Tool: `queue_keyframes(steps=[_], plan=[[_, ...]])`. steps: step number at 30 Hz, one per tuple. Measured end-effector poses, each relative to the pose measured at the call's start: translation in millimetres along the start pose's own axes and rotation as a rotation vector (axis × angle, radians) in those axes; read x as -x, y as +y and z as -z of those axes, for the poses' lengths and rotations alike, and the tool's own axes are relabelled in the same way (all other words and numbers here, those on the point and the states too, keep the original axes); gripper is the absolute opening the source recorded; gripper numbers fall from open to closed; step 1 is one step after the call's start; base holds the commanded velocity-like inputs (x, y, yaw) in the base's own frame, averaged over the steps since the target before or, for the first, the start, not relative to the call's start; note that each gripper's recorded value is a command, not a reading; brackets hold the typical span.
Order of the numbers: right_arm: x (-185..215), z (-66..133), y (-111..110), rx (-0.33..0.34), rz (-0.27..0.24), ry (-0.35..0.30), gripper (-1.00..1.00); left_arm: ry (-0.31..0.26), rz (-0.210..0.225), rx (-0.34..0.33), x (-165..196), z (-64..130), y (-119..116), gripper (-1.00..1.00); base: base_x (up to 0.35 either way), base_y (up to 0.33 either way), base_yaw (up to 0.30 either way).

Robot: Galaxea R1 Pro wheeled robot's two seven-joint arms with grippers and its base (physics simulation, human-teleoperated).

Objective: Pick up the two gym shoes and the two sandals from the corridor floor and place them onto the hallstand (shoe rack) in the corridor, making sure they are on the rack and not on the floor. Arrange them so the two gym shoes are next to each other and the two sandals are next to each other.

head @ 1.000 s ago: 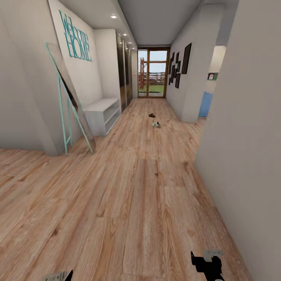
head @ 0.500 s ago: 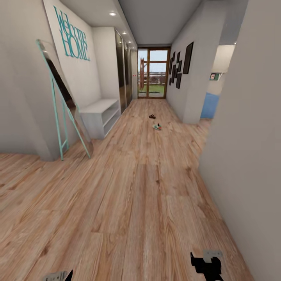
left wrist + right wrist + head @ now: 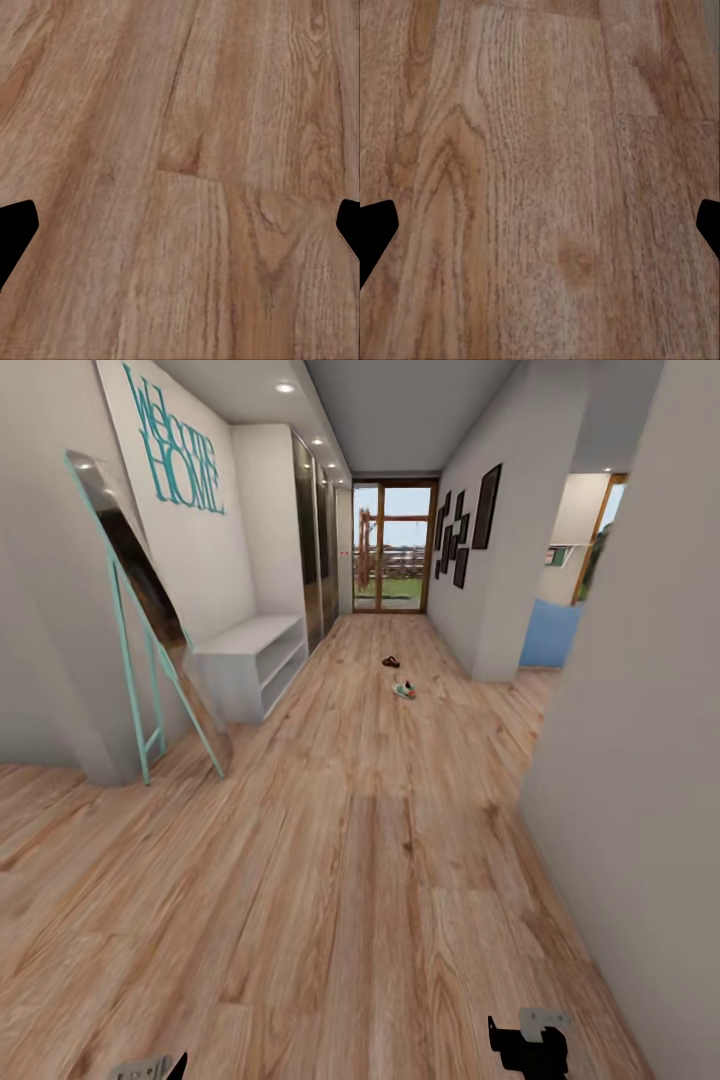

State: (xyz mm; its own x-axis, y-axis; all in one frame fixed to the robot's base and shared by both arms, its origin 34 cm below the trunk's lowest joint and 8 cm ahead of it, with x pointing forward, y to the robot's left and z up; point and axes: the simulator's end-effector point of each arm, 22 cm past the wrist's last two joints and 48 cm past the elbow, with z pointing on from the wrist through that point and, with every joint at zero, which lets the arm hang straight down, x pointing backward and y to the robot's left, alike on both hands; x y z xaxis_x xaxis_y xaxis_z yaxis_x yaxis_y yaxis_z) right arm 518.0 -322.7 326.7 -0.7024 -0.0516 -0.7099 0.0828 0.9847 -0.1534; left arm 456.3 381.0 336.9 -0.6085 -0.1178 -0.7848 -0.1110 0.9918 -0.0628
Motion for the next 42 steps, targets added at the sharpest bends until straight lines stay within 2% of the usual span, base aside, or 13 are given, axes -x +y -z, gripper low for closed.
queue_keyframes(steps=[42], plan=[[2.5, -0.4, -1.2, -0.005, -0.007, -0.006, 1.00, 0.000, 0.000, 0.000, 0.0, 0.0, -0.1, 1.00, 0.337, 0.000, 0.000]])
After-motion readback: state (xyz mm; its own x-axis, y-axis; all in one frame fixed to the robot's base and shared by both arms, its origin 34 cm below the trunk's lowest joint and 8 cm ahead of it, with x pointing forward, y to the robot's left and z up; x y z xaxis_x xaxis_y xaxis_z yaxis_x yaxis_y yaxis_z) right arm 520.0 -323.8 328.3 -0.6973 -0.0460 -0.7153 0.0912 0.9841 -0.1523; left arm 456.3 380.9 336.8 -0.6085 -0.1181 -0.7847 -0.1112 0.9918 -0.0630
